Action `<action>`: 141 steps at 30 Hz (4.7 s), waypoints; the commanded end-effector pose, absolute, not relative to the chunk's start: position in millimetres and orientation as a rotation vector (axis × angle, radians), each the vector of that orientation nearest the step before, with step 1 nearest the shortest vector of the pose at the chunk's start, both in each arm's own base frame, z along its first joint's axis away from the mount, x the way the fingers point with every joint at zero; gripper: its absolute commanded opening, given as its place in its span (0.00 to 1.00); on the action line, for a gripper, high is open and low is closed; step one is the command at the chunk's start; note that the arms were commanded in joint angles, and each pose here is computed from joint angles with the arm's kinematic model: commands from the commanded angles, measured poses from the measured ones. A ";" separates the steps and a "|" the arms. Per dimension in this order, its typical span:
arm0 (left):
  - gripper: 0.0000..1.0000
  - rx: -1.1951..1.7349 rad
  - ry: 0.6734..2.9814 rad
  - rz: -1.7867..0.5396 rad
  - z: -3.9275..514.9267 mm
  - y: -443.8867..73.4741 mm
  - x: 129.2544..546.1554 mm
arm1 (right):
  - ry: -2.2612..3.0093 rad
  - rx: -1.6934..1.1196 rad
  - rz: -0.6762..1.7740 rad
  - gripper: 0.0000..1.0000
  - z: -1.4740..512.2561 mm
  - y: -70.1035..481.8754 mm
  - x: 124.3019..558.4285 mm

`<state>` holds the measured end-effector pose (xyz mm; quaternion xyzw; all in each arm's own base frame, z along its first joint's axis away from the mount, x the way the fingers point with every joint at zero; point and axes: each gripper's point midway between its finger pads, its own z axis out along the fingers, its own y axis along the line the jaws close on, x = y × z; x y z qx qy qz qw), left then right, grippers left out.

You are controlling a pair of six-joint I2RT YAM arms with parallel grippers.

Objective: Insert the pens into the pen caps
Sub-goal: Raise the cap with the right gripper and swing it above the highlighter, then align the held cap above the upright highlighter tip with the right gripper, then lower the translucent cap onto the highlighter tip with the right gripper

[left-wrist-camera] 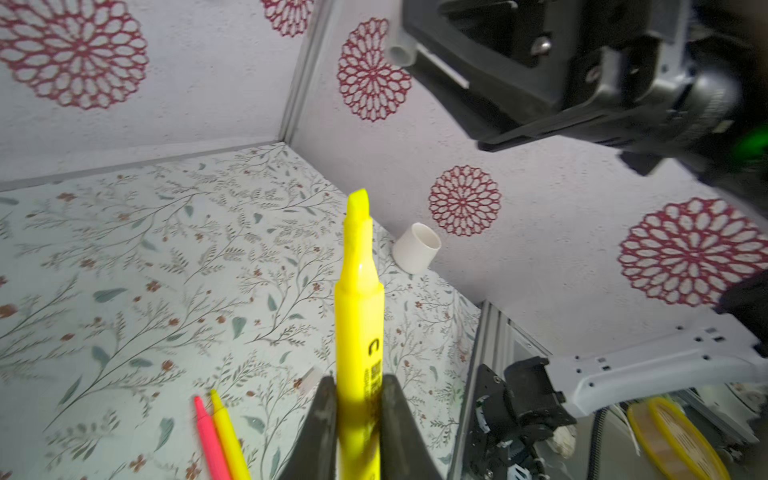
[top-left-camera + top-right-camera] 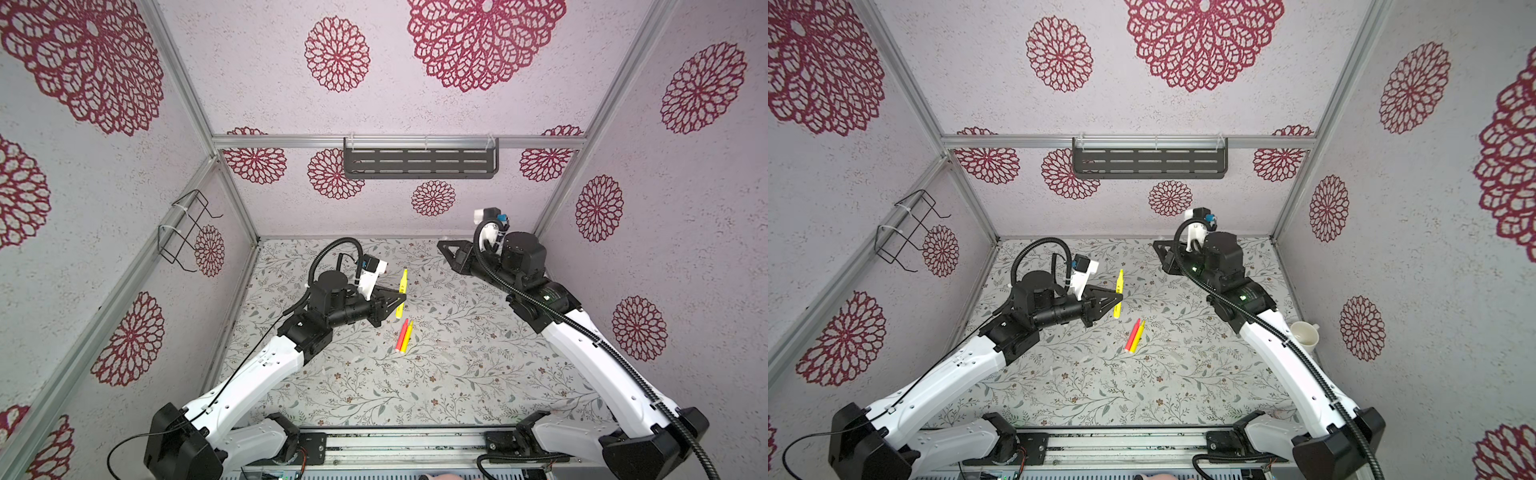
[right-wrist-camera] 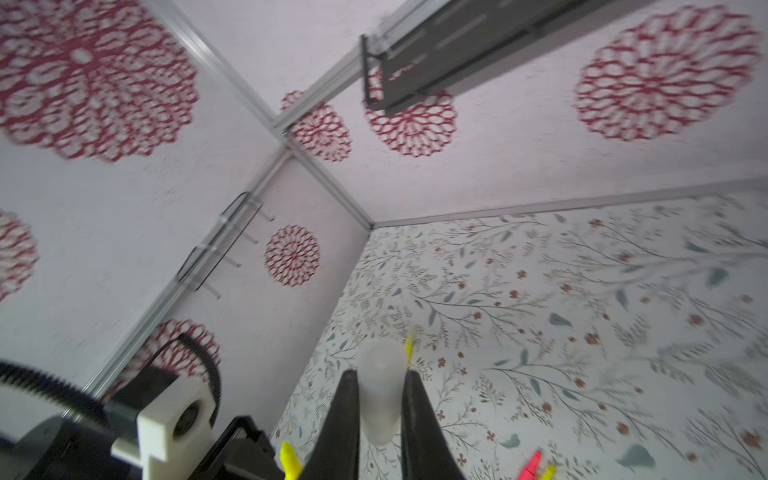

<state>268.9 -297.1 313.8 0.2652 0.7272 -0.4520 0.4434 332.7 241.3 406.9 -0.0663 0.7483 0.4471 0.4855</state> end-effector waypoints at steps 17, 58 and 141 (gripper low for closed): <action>0.00 0.841 1.655 -1.168 364.9 -321.4 240.3 | 1.354 -0.829 1.607 0.00 475.6 272.9 268.4; 0.00 0.783 1.703 -1.089 350.8 -314.1 249.2 | 1.504 -0.759 1.414 0.00 461.4 277.2 264.4; 0.00 0.764 1.676 -1.069 352.9 -307.2 246.3 | 1.589 -0.729 1.325 0.00 444.6 280.9 260.9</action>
